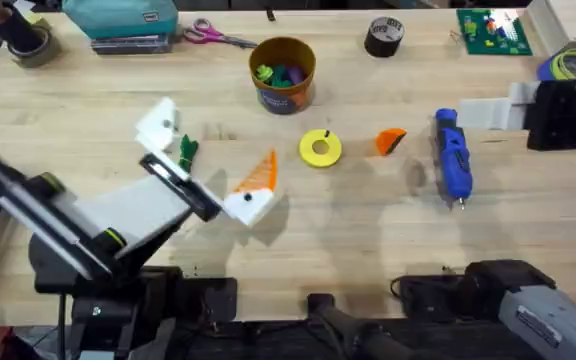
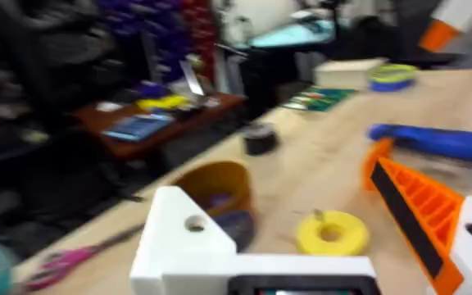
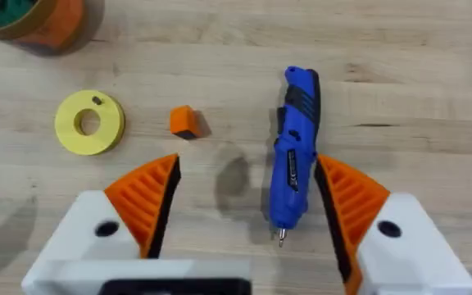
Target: Pick up the gripper from the table and insert it into the empty holder that is missing its gripper. Then pick up a screw, insert it into the mounting hole, and use the screwdriver to tighten it. Finally, clean up the table by picking up the vegetable and placing it into the bucket.
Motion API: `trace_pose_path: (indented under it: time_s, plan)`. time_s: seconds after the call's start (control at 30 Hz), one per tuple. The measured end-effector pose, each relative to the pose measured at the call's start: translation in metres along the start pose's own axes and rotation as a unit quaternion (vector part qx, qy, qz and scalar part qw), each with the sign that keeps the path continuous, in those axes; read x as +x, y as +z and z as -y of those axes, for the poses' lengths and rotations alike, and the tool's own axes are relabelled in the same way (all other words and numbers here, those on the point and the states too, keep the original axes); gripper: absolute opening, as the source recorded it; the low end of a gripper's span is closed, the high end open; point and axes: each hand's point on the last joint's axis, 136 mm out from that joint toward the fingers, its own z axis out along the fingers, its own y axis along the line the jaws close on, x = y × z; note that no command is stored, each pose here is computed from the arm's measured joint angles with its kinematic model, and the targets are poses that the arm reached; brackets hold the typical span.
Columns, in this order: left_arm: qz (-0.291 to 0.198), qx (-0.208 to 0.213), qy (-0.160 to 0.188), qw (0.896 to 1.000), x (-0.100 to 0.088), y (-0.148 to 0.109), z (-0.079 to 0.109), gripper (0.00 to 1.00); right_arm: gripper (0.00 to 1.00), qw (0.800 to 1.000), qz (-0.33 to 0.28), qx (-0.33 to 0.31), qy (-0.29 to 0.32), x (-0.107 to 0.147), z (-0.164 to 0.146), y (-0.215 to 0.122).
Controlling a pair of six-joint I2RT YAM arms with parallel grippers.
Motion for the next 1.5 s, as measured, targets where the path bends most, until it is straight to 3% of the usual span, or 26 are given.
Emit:
trace_pose_path:
  time_s: [0.2, 0.47, 1.13, 1.5]
  plan:
    - [-0.031, 0.070, -0.080, 0.994, 0.017, -0.002, 0.026, 0.986, 0.996, 1.000, 0.000, 0.000, 0.000, 0.000, 0.000, 0.000]
    - [-0.076, 0.130, -0.167, 0.974, 0.036, -0.010, 0.053, 0.986, 0.996, 1.000, 0.000, 0.000, 0.000, 0.000, 0.000, 0.000]
    - [-0.074, 0.185, -0.186, 0.962, 0.032, -0.016, 0.071, 0.985, 0.996, 1.000, 0.000, 0.000, 0.000, 0.000, 0.000, 0.000]
    - [-0.073, 0.194, -0.188, 0.960, 0.032, -0.017, 0.074, 0.985, 0.996, 1.000, 0.000, 0.000, 0.000, 0.000, 0.000, 0.000]
